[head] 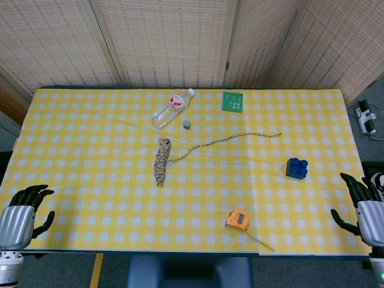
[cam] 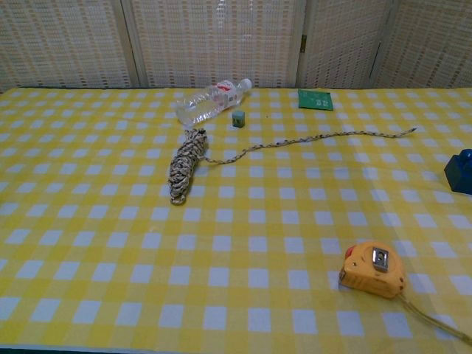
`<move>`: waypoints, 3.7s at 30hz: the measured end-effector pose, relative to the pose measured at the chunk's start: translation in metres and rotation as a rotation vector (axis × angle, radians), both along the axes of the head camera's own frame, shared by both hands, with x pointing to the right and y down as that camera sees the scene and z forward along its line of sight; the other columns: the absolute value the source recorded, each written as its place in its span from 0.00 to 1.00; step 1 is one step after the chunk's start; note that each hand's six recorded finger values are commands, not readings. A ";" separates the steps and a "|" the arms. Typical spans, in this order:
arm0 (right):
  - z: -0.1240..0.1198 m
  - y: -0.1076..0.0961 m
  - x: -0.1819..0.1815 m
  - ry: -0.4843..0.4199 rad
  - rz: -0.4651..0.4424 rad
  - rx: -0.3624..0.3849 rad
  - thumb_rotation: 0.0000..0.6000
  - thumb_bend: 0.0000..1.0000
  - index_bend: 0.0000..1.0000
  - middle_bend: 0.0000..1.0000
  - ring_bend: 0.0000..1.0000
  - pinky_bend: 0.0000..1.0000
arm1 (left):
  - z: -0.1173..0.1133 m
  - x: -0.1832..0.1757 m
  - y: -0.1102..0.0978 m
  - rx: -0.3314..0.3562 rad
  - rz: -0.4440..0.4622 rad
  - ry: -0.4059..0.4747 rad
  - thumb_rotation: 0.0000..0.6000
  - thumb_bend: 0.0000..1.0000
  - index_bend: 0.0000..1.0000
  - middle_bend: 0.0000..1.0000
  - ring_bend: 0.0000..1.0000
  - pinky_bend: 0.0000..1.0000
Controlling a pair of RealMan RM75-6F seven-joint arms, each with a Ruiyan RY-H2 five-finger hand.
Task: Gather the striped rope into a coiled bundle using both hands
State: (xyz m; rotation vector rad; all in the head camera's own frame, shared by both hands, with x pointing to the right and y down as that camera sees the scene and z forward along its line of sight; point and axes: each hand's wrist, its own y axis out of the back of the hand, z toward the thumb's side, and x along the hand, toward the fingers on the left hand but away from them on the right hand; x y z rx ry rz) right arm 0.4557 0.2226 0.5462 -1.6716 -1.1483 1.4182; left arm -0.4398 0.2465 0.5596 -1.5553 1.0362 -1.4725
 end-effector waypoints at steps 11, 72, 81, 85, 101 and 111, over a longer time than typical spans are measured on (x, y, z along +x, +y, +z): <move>0.009 -0.015 -0.009 0.003 -0.027 -0.002 1.00 0.36 0.02 0.13 0.18 0.08 | 0.003 0.007 -0.008 -0.009 0.007 -0.002 1.00 0.41 0.33 0.25 0.20 0.24; 0.008 -0.009 -0.003 0.009 0.008 -0.037 1.00 0.36 0.02 0.12 0.17 0.08 | 0.167 0.313 -0.140 -0.291 0.037 0.313 1.00 0.26 0.00 0.01 0.00 0.17; 0.008 -0.009 -0.003 0.009 0.012 -0.045 1.00 0.36 0.02 0.12 0.17 0.08 | 0.190 0.305 -0.139 -0.256 0.004 0.203 1.00 0.26 0.00 0.00 0.00 0.18; 0.008 -0.009 -0.004 0.009 0.011 -0.047 1.00 0.36 0.02 0.12 0.17 0.08 | 0.200 0.299 -0.139 -0.261 -0.018 0.167 1.00 0.26 0.00 0.00 0.00 0.18; 0.010 -0.007 -0.002 0.011 0.023 -0.056 1.00 0.36 0.02 0.12 0.16 0.08 | 0.215 0.283 -0.141 -0.291 -0.125 0.131 1.00 0.26 0.32 0.25 0.28 0.43; 0.010 -0.006 0.001 0.013 0.029 -0.059 1.00 0.36 0.02 0.12 0.16 0.08 | 0.216 0.286 -0.143 -0.267 -0.128 0.161 1.00 0.26 0.43 0.36 0.41 0.54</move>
